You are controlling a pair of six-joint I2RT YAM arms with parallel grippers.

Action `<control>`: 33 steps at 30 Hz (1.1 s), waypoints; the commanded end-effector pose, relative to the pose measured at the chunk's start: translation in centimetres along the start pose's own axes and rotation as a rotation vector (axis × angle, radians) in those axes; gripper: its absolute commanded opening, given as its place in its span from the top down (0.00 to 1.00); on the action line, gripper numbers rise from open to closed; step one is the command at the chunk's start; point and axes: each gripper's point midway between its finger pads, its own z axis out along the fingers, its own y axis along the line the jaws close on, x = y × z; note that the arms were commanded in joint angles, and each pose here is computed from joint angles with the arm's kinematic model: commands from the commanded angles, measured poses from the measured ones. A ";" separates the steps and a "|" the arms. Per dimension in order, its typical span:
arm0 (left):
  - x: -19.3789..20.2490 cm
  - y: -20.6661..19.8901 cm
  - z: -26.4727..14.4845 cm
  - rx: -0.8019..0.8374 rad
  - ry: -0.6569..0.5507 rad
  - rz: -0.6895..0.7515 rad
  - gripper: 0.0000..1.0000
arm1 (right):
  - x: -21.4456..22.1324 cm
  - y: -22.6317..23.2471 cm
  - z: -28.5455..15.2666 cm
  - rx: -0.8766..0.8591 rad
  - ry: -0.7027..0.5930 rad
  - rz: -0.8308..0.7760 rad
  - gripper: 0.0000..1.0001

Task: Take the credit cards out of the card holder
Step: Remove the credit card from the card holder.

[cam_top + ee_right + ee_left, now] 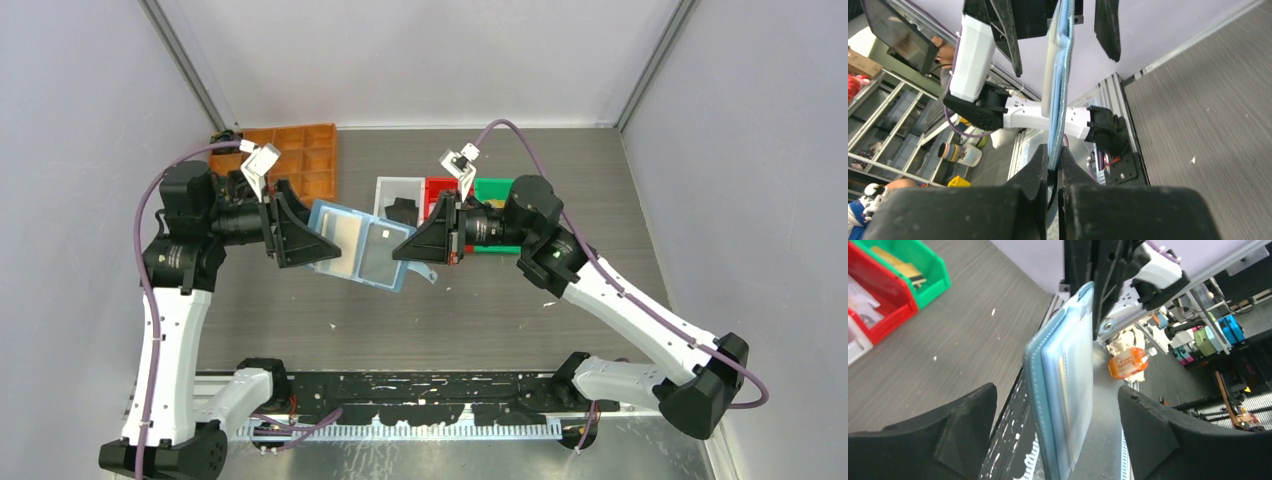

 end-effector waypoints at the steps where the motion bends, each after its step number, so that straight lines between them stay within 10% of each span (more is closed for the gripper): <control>1: 0.6 0.4 -0.8 -0.093 0.036 0.209 0.04 | 0.5 1.4 -1.1 0.060 0.132 -0.079 0.99; 7: -0.4 0.4 -1.1 -0.140 0.050 0.427 0.00 | 2.4 1.5 -1.0 0.094 0.292 -0.092 0.99; 22: 11.4 0.7 -0.7 -0.006 0.543 0.417 0.16 | 5.3 0.3 1.2 0.219 0.580 -0.166 0.99; 33: 11.0 2.1 1.3 -0.008 0.475 0.337 0.36 | 5.9 1.9 2.8 0.154 0.610 -0.191 0.99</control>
